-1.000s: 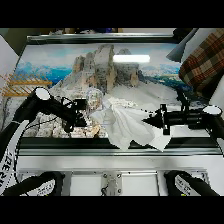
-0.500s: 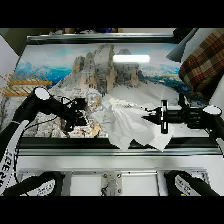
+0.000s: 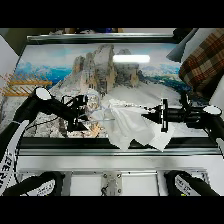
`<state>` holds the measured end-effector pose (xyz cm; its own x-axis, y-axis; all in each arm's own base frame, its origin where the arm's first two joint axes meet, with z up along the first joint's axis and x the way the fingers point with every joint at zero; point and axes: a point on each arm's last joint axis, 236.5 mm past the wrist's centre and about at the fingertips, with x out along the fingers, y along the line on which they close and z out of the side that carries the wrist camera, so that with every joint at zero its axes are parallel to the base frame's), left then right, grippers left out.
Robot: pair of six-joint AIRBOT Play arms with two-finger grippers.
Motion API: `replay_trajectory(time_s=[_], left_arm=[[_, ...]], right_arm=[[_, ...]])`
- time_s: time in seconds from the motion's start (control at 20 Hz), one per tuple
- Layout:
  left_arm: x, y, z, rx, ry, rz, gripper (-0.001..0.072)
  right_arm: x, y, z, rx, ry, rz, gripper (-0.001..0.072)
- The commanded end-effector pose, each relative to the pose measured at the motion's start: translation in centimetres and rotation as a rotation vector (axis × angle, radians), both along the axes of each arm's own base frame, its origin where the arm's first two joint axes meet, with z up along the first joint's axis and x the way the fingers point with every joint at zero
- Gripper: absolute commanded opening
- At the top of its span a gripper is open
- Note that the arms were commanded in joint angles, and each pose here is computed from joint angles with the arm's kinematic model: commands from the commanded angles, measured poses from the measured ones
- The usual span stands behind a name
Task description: Fold the clothes and pants, and hang the long-sleeved shirts on hangers.
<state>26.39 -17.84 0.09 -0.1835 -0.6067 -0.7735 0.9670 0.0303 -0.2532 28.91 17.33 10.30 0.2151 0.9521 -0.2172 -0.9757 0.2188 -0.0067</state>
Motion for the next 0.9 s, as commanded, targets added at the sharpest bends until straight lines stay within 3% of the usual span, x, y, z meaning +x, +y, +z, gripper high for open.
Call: replay_trajectory(time_s=[0.0,0.2,0.65,0.85], left_arm=[[0.6,0.2,-0.1,0.030,0.066,0.124,0.0450],[1.9,2.0,0.4,0.042,0.140,0.314,0.0450],[6.4,8.2,7.6,-0.057,-0.041,0.729,0.0451],[7.6,11.9,10.3,-0.094,-0.066,0.976,0.0450]], right_arm=[[-0.1,0.0,0.1,0.005,0.013,0.000,0.0017],[-0.1,0.0,0.0,0.007,0.035,-0.003,0.0016],[-0.1,0.0,0.1,0.012,0.050,-0.008,0.0016],[0.1,0.1,0.9,0.044,0.061,-0.024,0.0016]])
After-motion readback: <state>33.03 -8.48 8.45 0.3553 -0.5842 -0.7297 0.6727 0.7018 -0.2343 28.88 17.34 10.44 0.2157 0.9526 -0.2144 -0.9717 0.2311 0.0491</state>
